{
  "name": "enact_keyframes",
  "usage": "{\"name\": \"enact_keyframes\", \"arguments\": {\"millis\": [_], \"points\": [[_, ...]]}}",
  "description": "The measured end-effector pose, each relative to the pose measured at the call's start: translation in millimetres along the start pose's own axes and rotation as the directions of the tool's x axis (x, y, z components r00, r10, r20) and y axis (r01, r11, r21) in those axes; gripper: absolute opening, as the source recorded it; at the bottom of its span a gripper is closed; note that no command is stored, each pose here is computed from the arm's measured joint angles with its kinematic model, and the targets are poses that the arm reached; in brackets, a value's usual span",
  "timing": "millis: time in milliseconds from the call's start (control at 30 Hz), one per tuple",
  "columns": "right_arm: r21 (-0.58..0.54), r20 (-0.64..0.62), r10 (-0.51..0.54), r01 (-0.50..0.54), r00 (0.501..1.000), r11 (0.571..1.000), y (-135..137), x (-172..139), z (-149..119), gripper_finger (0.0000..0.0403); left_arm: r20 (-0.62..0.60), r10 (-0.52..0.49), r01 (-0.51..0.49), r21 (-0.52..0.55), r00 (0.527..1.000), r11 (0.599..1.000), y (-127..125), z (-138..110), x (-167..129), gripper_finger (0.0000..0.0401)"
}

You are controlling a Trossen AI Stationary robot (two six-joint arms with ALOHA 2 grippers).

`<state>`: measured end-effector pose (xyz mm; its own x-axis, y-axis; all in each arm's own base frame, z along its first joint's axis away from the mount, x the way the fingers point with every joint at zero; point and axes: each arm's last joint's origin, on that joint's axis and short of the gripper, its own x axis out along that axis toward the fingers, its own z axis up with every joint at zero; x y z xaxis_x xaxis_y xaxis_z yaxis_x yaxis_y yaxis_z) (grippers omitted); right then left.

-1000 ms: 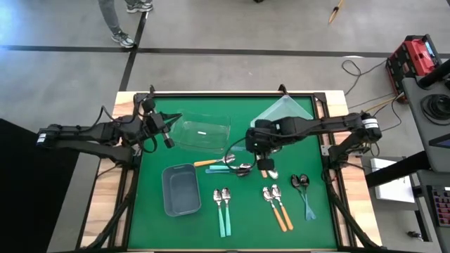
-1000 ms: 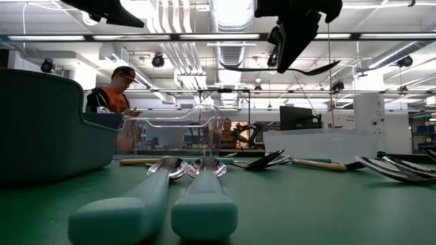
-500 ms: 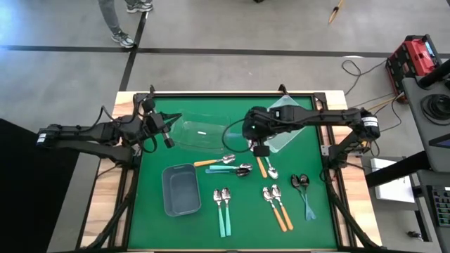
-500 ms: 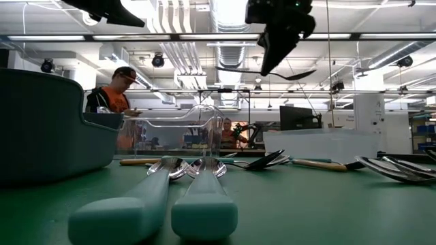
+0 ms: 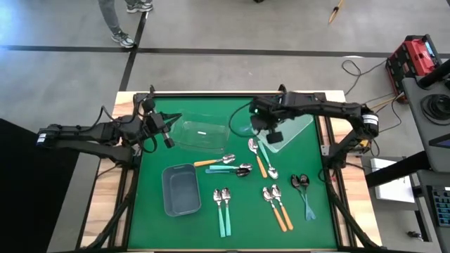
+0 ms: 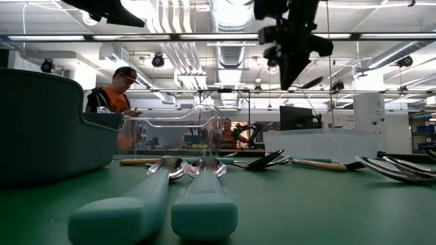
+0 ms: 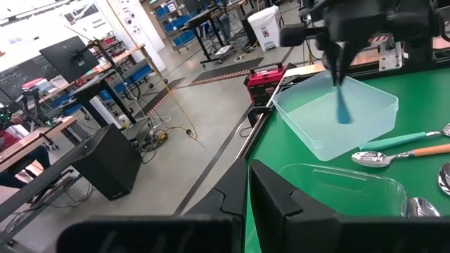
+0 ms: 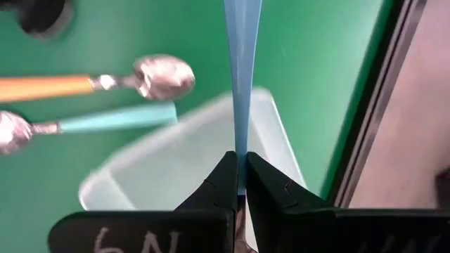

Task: Sort silverware by color (type)
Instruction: Put the blue spoon into the white bin

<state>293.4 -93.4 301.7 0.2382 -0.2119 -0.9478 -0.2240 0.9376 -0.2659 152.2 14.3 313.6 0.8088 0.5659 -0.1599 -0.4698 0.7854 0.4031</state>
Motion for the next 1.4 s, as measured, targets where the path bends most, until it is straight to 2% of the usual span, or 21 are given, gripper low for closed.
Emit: {"name": "enact_keyframes", "arguments": {"millis": [133, 467, 633, 1000, 1200, 1400], "points": [[0.063, -0.033, -0.003, 0.005, 0.999, 0.998, -18, 3, -15, 0.0009, 0.0, 0.0, 0.0, 0.0, 1.0, 1.0, 0, 0, 0, 0.0], [-0.028, -0.058, -0.012, 0.01, 0.998, 1.0, -40, 9, -35, 0.0009, -0.017, -0.005, 0.005, -0.001, 1.0, 1.0, -1, -2, 0, 0.0], [0.0, -0.042, 0.043, -0.043, 0.998, 0.999, -46, 14, -46, 0.0009, -0.019, -0.004, 0.004, 0.03, 1.0, 1.0, 0, -2, 0, 0.0], [0.016, -0.111, 0.078, -0.076, 0.991, 0.997, -33, 26, -66, 0.0009, -0.001, 0.004, -0.004, 0.049, 1.0, 0.999, 0, 0, 0, 0.0], [0.0, -0.27, 0.021, -0.022, 0.963, 1.0, -26, 42, -78, 0.0009, -0.006, 0.003, -0.003, 0.045, 1.0, 0.999, 0, 0, 1, 0.0], [-0.022, -0.298, 0.04, -0.048, 0.954, 0.999, -22, 53, -81, 0.0009, -0.006, 0.003, -0.003, 0.048, 1.0, 0.999, -1, 0, 1, 0.0]]}}
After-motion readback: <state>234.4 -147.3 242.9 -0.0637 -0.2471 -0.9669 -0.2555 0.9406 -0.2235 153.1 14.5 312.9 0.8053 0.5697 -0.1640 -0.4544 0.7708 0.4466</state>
